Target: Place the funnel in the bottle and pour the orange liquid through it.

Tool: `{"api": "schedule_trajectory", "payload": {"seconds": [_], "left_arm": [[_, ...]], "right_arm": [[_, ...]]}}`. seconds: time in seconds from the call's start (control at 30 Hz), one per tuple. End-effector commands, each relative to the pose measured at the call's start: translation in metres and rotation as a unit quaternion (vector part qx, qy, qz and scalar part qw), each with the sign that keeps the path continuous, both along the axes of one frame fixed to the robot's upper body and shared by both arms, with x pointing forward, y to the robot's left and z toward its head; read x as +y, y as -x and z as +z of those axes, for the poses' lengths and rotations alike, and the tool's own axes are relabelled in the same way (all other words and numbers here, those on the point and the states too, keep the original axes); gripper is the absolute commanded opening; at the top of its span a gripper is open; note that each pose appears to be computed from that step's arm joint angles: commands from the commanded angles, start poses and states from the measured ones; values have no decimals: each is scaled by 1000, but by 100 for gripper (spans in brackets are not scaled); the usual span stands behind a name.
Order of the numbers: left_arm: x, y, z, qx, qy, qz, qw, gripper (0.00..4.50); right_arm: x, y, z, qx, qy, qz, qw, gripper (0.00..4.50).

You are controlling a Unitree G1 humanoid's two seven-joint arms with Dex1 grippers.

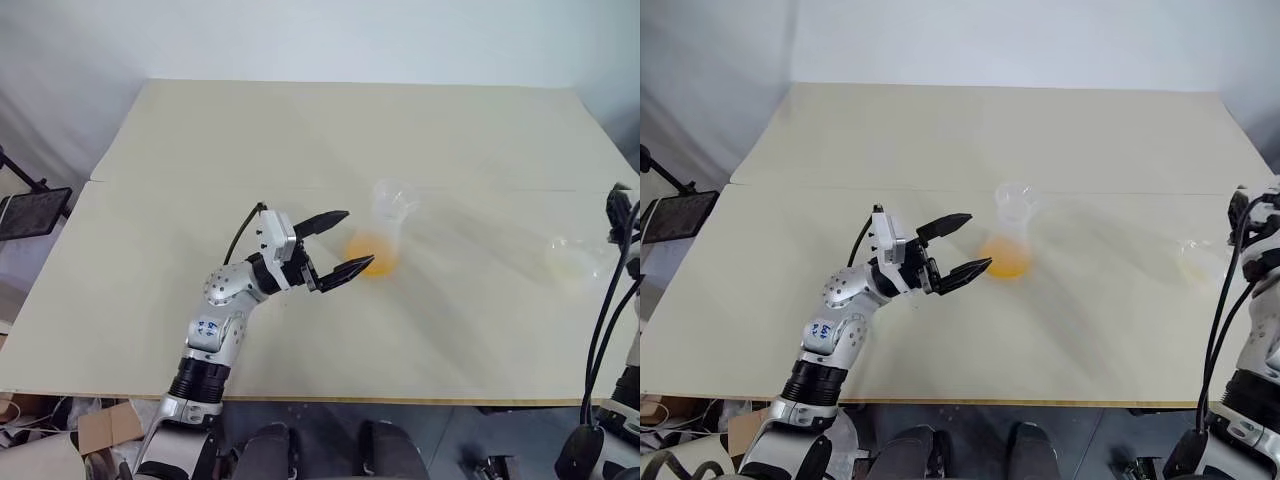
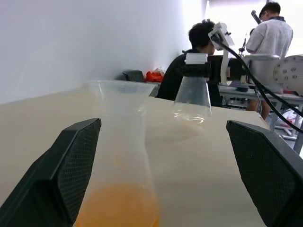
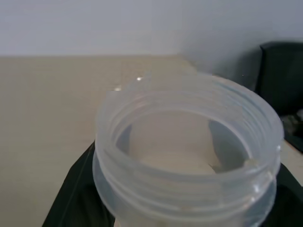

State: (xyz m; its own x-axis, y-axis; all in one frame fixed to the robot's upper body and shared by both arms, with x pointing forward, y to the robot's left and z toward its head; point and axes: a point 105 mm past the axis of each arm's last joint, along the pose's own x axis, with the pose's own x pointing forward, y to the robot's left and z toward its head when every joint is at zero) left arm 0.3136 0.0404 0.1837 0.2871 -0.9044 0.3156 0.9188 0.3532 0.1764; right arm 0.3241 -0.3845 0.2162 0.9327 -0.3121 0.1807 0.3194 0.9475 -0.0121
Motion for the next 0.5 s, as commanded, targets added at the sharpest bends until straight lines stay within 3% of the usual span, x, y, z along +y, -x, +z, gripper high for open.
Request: {"api": "schedule_trajectory", "payload": {"seconds": [0.03,0.13,0.37,0.5], "left_arm": [[-3,2,12,-27,7,-9,1000,450],[-4,2,13,-28,8,-9,1000,450],[-4,3,13,-30,11,-5,999,450],[-2,3,13,-29,12,0,999,450]], "right_arm": [[-12,-4,13,-31,33,-19,999,250],[-18,-10,10,-38,46,-27,998,250],[-26,-22,4,-81,-5,-3,997,250],[-20,-20,1,-87,2,18,996,385]]}}
